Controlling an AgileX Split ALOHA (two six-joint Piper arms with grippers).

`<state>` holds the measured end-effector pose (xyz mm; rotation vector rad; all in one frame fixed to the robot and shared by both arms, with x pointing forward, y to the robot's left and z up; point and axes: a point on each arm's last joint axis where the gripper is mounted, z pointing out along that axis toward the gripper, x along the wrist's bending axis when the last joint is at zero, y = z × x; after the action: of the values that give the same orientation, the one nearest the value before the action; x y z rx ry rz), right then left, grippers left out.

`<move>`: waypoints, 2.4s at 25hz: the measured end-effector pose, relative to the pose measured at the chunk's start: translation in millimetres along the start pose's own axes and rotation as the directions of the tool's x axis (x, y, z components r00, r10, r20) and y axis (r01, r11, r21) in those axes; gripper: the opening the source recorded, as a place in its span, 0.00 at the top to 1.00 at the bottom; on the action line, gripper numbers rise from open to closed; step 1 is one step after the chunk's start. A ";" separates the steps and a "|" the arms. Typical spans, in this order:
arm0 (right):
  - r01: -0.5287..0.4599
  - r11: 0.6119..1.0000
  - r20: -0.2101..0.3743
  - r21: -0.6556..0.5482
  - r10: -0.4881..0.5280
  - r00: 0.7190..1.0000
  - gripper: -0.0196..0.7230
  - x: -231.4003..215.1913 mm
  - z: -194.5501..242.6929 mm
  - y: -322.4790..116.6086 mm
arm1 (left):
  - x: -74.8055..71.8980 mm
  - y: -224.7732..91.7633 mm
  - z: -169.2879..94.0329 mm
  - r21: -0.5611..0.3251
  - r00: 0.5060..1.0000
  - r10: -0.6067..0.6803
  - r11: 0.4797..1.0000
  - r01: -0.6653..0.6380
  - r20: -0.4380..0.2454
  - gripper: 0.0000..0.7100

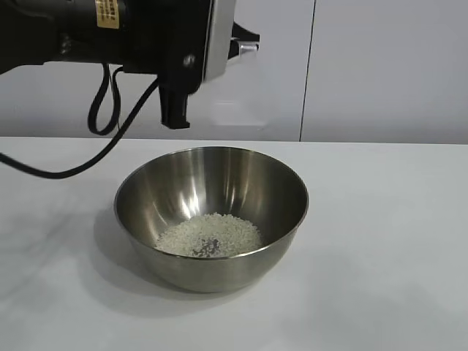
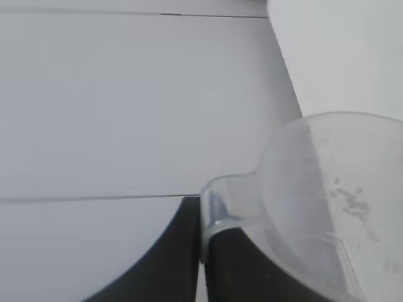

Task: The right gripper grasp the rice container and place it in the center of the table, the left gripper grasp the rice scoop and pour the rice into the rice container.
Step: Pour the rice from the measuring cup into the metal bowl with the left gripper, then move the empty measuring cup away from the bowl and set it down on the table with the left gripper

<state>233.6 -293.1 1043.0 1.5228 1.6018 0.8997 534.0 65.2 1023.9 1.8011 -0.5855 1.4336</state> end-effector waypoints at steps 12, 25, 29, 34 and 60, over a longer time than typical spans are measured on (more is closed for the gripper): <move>0.000 1.000 0.000 0.001 0.000 1.000 0.35 0.0 0.0 -0.1 | 14.8 -19.2 -15.0 -0.160 0.501 -0.799 0.572 0.805 -0.333 0.99; 0.000 1.000 0.000 0.001 0.000 1.000 0.35 0.0 0.0 -0.1 | -73.7 -84.9 -136.9 -0.013 0.192 -0.758 0.256 0.967 -0.623 0.99; 0.000 1.000 0.000 0.001 0.000 1.000 0.35 0.0 0.0 -0.1 | -85.7 -96.6 -152.7 0.036 0.187 -0.724 0.219 0.975 -0.664 0.99; 0.000 1.000 0.000 0.001 0.000 1.000 0.35 0.0 0.0 -0.1 | -108.0 -102.3 -146.0 0.134 0.245 -0.746 0.207 0.969 -0.619 0.99; 0.000 1.000 0.000 0.000 0.000 1.000 0.35 0.0 0.0 0.0 | -158.8 -129.0 -129.7 0.285 0.277 -0.728 0.117 0.951 -0.628 0.99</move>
<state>233.6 -293.1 1042.9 1.5230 1.6020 0.8996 506.8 230.7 849.1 1.6996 1.2324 0.9768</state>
